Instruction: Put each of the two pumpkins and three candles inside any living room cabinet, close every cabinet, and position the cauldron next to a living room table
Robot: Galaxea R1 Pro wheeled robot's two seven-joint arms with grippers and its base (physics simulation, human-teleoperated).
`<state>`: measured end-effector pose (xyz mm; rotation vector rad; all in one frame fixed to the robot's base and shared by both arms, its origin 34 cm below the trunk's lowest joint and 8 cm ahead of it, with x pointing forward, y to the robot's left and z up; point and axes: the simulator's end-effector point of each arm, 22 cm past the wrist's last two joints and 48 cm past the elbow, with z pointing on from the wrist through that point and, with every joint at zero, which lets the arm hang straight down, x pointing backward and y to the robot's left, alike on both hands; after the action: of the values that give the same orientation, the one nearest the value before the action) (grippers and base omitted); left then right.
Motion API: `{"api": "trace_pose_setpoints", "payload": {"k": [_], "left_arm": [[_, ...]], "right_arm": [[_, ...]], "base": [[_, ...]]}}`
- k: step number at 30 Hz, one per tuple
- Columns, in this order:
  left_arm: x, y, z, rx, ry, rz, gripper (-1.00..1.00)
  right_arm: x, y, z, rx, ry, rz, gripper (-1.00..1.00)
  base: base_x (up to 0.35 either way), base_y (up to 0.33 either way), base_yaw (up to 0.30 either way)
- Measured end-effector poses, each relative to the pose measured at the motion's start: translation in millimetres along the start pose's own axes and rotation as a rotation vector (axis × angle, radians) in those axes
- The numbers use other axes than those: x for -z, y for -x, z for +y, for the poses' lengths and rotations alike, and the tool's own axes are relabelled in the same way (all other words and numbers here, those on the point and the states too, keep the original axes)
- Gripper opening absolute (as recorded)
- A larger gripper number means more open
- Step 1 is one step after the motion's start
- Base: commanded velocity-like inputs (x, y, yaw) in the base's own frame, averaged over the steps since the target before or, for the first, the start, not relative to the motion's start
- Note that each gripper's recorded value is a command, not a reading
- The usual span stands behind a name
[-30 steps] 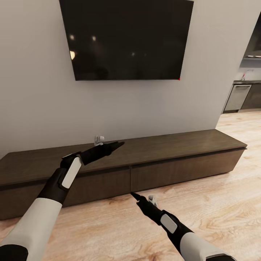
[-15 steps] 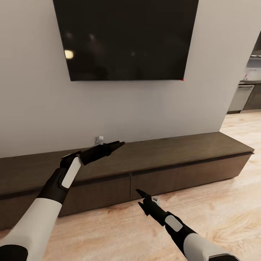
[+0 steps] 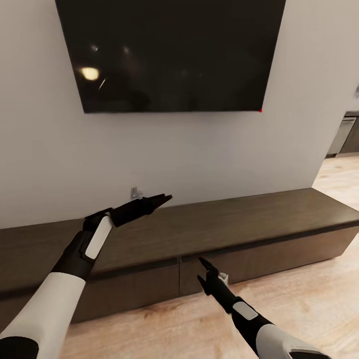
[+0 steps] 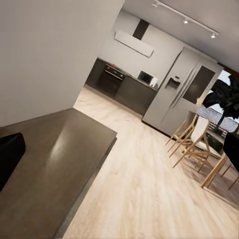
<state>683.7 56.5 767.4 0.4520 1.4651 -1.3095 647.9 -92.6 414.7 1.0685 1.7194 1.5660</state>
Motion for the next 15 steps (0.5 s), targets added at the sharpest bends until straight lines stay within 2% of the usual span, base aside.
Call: {"api": "trace_pose_setpoints", "payload": {"k": [6,11,15], "left_arm": [[-0.5,-1,0,0.001,0.000,0.001,1.00],[-1.1,-2,0,0.002,-0.001,0.001,1.00],[-0.4,-5,1,0.007,0.000,0.004,1.00]], "right_arm": [[4.8,8,24,0.010,0.111,-0.009,1.00],[7.9,11,33,0.013,0.155,-0.013,1.00],[11.3,17,33,0.021,0.161,-0.023,1.00]], "base": [[0.243,0.000,0.000],[0.082,0.000,0.000],[0.020,0.000,0.000]]}}
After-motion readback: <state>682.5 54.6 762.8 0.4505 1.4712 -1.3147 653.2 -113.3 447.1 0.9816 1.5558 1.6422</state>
